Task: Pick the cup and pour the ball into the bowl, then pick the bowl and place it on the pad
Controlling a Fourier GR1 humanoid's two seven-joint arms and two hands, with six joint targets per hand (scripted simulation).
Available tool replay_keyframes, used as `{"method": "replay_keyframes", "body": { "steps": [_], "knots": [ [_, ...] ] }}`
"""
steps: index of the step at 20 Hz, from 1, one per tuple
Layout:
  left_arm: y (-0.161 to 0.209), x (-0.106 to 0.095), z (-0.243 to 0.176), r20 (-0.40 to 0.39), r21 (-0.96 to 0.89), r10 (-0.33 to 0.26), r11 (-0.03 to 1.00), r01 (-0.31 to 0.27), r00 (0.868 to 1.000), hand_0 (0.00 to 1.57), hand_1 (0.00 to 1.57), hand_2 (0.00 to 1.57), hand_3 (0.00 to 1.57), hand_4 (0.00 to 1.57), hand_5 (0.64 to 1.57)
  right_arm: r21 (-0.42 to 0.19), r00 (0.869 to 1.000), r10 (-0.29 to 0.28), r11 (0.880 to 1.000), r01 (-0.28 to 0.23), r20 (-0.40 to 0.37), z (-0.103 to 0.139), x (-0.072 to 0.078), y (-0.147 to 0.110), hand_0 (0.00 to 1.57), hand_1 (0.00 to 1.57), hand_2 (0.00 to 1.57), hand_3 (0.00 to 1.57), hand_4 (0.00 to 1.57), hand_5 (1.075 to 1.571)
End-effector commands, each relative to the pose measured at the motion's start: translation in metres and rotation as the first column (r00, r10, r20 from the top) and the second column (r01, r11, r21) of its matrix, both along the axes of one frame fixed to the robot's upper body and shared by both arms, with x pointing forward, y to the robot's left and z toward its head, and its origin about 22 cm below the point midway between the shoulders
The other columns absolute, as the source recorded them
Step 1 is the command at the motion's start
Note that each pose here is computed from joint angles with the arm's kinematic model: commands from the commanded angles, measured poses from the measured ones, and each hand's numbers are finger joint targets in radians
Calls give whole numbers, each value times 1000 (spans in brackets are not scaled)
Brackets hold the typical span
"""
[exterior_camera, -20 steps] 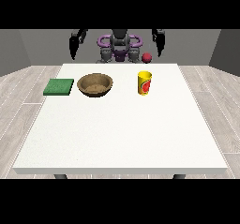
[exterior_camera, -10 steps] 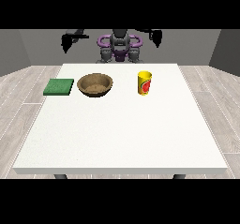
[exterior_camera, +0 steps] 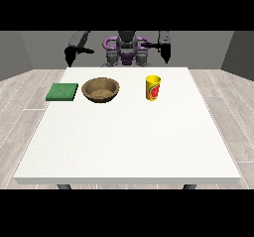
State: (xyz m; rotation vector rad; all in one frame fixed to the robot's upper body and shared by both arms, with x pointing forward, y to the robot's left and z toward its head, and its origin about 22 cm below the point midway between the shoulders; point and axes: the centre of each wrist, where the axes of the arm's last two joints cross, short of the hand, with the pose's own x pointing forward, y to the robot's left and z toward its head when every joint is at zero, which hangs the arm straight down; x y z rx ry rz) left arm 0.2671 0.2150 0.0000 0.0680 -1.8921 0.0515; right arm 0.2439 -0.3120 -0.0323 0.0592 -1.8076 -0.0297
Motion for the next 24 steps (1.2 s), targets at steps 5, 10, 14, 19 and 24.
{"method": "replay_keyframes", "body": {
  "steps": [5, 10, 14, 19, 24],
  "knots": [
    [-6, 58, 27, 131, 21, 0, 1000, -3, 991, 0, 0, 0, 0, 0, 1449, 20, 986, 6, 1000, -10, 168, 23, 52, -17, 0, 0, 0, 0, 0, 1551],
    [26, 71, 10, 163, 35, 71, 996, -77, 984, 0, 0, 0, 0, 0, 1449, 2, 984, 38, 999, -39, 172, -2, 44, -8, 0, 0, 0, 0, 0, 1548],
    [54, 84, 10, 192, 16, 91, 995, -96, 977, 0, 0, 0, 0, 0, 1416, 21, 970, 53, 998, -60, 237, 9, 56, -15, 0, 0, 0, 0, 0, 1550],
    [57, 101, 9, 208, -2, 131, 991, -133, 969, 0, 0, 0, 0, 0, 1407, 51, 966, 69, 995, -85, 250, 0, 60, -5, 0, 0, 0, 0, 0, 1545],
    [41, 104, -9, 184, 22, 148, 988, -155, 972, 0, 0, 0, 0, 0, 1394, 17, 964, 86, 995, -94, 251, -2, 58, -20, 0, 0, 0, 0, 0, 1550]
  ]
}}
